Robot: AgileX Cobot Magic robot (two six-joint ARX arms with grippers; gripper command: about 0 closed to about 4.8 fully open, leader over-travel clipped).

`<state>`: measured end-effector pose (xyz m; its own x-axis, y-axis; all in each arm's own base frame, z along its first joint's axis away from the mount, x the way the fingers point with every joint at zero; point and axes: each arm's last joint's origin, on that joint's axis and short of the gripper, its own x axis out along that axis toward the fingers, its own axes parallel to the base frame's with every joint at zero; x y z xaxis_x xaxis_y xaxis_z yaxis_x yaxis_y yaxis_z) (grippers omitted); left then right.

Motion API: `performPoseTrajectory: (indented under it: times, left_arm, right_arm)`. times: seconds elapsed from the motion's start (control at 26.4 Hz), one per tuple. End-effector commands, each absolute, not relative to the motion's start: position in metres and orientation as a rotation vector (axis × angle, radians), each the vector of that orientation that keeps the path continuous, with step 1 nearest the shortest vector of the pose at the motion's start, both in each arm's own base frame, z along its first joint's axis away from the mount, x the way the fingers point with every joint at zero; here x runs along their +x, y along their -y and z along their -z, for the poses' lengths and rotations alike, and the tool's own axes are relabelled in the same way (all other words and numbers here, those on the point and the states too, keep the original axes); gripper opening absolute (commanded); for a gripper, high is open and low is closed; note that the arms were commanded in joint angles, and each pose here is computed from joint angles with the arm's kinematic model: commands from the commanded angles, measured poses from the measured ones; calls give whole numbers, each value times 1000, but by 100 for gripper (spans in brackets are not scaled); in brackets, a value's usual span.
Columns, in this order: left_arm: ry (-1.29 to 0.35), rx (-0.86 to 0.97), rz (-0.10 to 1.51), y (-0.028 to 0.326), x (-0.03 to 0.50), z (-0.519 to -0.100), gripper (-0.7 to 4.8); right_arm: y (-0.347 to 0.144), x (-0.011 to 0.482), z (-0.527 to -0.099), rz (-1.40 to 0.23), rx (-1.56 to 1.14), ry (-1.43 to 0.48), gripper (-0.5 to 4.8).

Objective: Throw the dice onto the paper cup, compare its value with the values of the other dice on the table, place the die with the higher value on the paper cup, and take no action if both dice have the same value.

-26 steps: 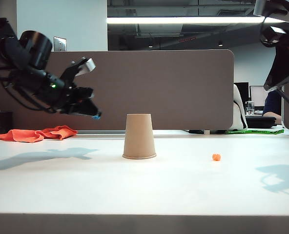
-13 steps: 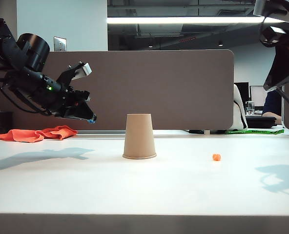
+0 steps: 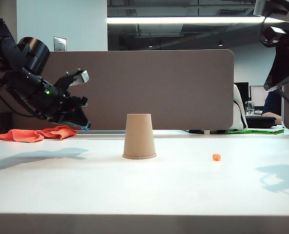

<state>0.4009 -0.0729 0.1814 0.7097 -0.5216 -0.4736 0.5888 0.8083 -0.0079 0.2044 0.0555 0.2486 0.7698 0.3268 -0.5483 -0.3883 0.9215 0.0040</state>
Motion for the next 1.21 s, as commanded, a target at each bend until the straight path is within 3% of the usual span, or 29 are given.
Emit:
performPoseTrajectory:
  times: [0.04, 0.11, 0.19, 0.23, 0.83, 0.87, 0.95, 1.02, 1.21]
  left_arm:
    - [-502, 146, 618, 73, 399, -181, 62]
    - [-503, 146, 619, 73, 399, -181, 63]
    - [-504, 145, 619, 73, 399, -181, 181]
    - [-504, 145, 619, 73, 399, -181, 203]
    - [-475, 149, 615, 73, 401, -184, 204]
    - [-475, 149, 614, 72, 401, -184, 198]
    - [-472, 150, 610, 70, 400, -186, 138]
    - [-459, 167, 613, 69, 400, -190, 7]
    - [-412, 254, 662, 68, 398, -196, -5]
  right_arm:
    - [-56, 205, -252, -395, -112, -549, -6]
    - [-56, 205, -252, -394, -112, -549, -6]
    - [-56, 205, -252, -395, -112, -550, -6]
    - [-56, 205, -252, -395, -112, -550, -6]
    - [-56, 205, -252, -395, -112, -552, -6]
    - [-56, 205, -252, -394, -112, -552, -6]
    - [-56, 205, -252, -394, -112, -552, -6]
    - [-56, 205, -252, -394, -112, -552, -6]
    - [-56, 205, -252, -394, -112, -549, -6]
